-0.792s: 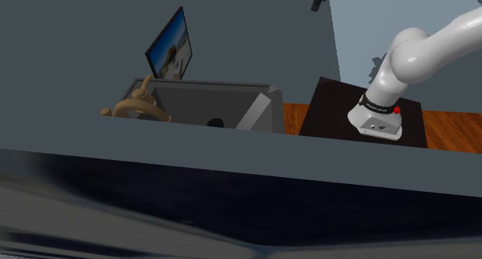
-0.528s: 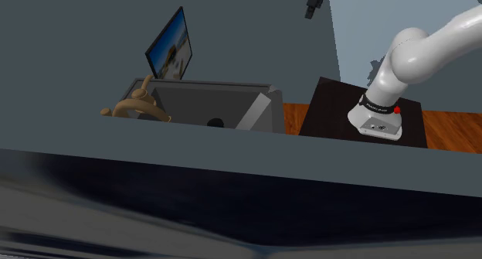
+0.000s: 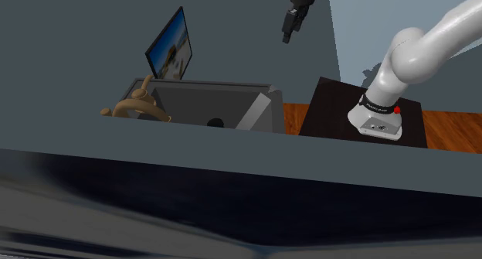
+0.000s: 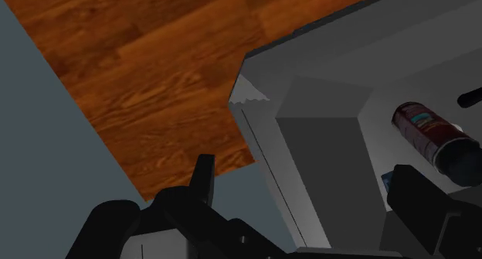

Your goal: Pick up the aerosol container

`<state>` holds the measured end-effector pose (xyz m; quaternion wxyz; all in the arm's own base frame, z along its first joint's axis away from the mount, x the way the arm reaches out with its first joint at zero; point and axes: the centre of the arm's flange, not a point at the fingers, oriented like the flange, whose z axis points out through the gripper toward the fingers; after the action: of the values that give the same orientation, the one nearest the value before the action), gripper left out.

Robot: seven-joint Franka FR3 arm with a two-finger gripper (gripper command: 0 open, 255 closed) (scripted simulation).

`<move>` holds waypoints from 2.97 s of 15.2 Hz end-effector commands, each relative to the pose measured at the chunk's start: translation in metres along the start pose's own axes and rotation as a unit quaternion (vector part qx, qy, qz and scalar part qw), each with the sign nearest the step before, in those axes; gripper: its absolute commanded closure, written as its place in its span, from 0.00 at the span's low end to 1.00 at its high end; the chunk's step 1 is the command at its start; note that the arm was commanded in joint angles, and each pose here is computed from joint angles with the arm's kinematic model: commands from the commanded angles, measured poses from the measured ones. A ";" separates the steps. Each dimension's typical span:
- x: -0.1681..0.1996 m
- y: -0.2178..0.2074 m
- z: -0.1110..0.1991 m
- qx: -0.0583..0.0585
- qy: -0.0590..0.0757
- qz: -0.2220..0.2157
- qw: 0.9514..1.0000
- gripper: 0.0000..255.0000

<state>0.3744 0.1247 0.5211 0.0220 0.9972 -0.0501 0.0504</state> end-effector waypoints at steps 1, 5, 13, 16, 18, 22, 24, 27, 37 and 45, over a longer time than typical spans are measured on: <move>0.005 -0.020 0.015 0.002 -0.003 0.002 1.000 0.00; 0.019 -0.060 0.046 0.005 -0.009 0.006 1.000 0.00; 0.048 -0.141 0.107 0.012 -0.021 0.013 1.000 0.00; 0.059 -0.171 0.129 0.014 -0.025 0.016 0.999 0.00; 0.066 -0.192 0.144 0.016 -0.028 0.017 0.999 0.00; 0.081 -0.232 0.174 0.019 -0.034 0.021 0.999 0.00; 0.088 -0.253 0.189 0.021 -0.037 0.023 0.999 0.00; 0.099 -0.283 0.212 0.023 -0.042 0.025 0.999 0.00; 0.101 -0.304 0.266 0.025 -0.045 0.027 0.998 0.00; 0.102 -0.304 0.266 0.025 -0.045 0.027 0.998 1.00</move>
<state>0.5325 0.4042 0.2564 -0.0070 0.9970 -0.0767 0.0083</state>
